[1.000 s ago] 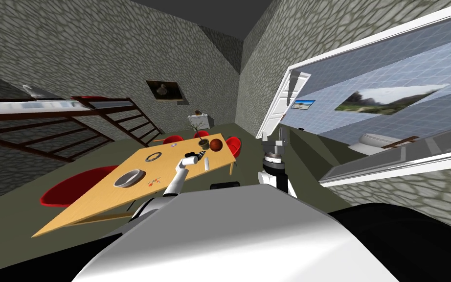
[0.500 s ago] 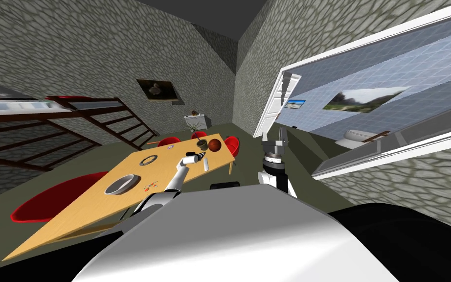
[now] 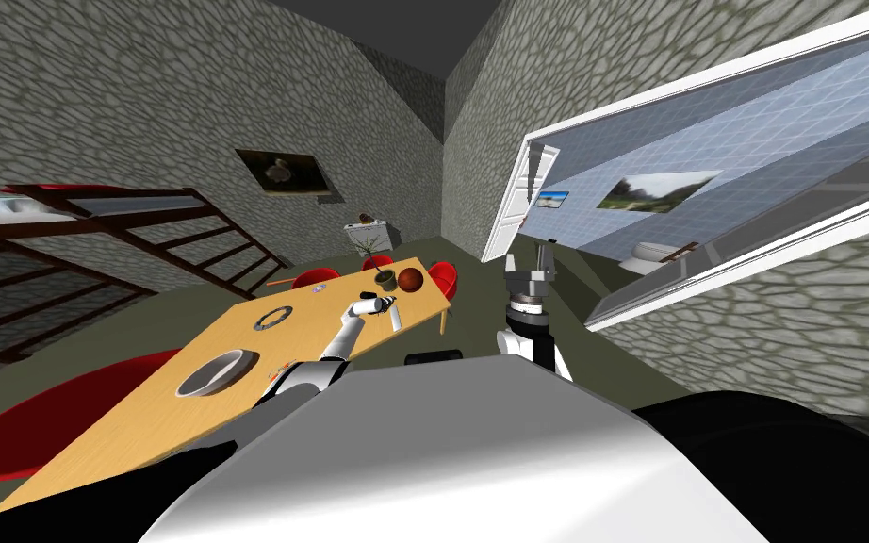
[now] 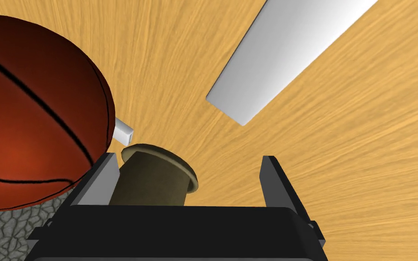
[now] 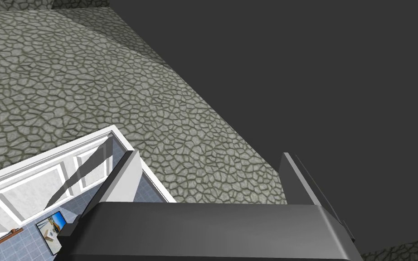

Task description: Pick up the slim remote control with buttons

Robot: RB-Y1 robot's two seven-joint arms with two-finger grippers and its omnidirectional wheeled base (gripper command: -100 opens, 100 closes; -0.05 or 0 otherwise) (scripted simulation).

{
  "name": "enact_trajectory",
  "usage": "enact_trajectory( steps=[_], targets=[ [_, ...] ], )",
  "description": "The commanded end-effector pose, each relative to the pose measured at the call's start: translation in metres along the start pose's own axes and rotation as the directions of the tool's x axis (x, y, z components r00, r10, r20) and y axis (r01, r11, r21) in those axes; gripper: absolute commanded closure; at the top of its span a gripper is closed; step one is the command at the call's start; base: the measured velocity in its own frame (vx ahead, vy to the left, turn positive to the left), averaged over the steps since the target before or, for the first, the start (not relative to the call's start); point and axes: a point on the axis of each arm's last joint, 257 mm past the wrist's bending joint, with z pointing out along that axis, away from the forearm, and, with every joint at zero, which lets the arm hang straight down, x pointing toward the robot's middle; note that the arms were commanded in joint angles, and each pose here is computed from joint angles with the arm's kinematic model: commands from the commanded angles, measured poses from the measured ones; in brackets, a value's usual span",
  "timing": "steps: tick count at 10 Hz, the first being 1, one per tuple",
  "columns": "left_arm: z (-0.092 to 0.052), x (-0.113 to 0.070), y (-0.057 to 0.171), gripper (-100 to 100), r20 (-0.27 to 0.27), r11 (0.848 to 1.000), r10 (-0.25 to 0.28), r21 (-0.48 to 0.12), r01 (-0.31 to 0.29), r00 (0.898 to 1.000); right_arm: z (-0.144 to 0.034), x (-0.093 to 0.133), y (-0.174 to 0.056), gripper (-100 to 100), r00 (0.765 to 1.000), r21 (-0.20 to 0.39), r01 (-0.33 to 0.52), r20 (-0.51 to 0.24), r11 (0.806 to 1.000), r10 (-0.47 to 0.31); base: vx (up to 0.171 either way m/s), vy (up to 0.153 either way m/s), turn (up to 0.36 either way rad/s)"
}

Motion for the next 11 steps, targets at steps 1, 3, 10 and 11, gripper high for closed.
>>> enact_trajectory(
  steps=[1,3,10,11],
  targets=[
    [0.005,0.005,0.016,-100,-0.027,0.999,-0.004,-0.041,0.003,1.000,0.000,0.000,0.000,0,1.000,0.000,0.000,0.000,1.000,0.000,-0.017,0.062,-0.140],
    [0.007,0.007,0.025,-100,-0.055,0.997,-0.002,-0.079,-0.002,0.998,0.000,0.000,0.000,0,1.000,0.000,0.000,0.000,1.000,0.000,-0.011,0.030,-0.141],
    [0.013,0.020,0.068,-100,-0.125,0.980,-0.031,-0.198,0.006,0.992,0.000,0.000,0.000,0,1.000,0.000,0.000,0.000,1.000,0.000,-0.019,0.035,-0.115],
    [0.011,0.019,0.071,-100,-0.141,0.976,-0.032,-0.219,0.000,0.990,0.000,0.000,0.000,0,1.000,0.000,0.000,0.000,1.000,0.000,-0.014,0.022,-0.255]
  ],
)
